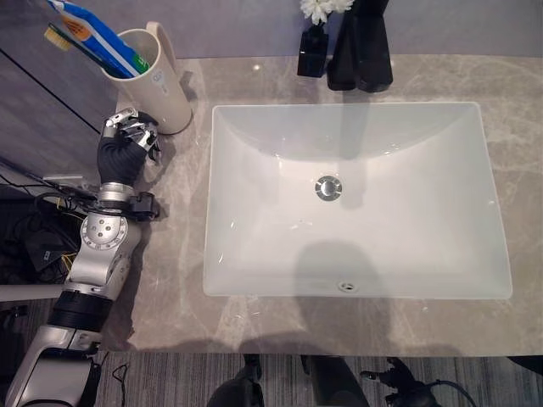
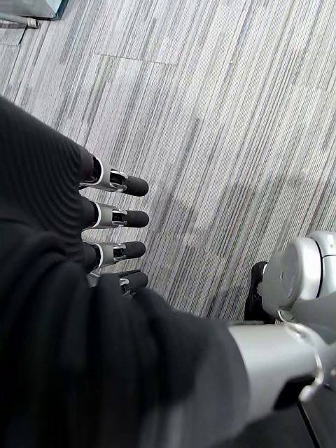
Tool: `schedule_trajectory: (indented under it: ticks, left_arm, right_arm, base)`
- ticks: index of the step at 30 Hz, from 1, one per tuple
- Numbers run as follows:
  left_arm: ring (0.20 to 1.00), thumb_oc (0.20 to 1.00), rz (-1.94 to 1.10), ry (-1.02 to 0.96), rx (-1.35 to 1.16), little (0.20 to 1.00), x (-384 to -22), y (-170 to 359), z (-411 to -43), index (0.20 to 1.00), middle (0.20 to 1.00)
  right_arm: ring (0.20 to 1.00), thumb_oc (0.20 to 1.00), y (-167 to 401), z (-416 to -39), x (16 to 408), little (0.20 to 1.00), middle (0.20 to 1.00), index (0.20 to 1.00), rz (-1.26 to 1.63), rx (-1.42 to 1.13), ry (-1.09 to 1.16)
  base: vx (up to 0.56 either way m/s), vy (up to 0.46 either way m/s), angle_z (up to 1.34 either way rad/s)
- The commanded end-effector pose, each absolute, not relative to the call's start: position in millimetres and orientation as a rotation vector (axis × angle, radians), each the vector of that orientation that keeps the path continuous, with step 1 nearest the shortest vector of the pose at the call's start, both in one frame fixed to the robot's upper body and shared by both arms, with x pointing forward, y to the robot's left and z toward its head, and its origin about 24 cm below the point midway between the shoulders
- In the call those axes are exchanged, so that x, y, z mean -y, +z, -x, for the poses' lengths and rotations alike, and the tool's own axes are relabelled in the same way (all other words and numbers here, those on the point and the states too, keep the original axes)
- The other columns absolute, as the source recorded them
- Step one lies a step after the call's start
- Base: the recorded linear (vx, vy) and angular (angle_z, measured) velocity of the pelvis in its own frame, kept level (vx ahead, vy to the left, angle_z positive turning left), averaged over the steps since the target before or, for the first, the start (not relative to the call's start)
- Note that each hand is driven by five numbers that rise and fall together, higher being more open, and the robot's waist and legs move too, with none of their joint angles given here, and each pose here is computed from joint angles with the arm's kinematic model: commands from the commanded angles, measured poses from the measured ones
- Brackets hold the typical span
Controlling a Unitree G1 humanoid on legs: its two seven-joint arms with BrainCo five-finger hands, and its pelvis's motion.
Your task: Put brush and paste in cup on sink, flatten towel.
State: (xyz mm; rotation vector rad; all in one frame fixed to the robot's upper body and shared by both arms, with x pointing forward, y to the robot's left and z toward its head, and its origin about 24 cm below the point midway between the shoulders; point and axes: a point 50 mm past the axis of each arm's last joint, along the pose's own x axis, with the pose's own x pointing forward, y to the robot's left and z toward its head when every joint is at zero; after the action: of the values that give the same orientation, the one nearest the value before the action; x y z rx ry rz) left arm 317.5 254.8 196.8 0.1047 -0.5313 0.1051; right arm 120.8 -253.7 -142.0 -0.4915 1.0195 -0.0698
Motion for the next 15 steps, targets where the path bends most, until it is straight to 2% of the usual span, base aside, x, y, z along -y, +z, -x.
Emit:
schedule_trajectory:
  ticks: [1,15]
  left_arm:
    - [0.200,0.200,-0.144,0.212,0.514,0.200,-278.6,193.4,-315.5,0.200,0.200]
    - [0.200,0.200,-0.179,0.169,0.566,0.200,-260.4,218.5,-335.0,0.200,0.200]
  right_arm:
    - [1.000,1.000,-140.8,-119.4,259.3,1.000,1.000,1.000,0.503,-1.021,-0.098]
    - [1.000,1.000,-139.9,-121.6,259.6,1.000,1.000,1.000,0.513,-1.012,-0.094]
  base:
    - [0.00,0.000,0.00]
    - [0.00,0.000,0.00]
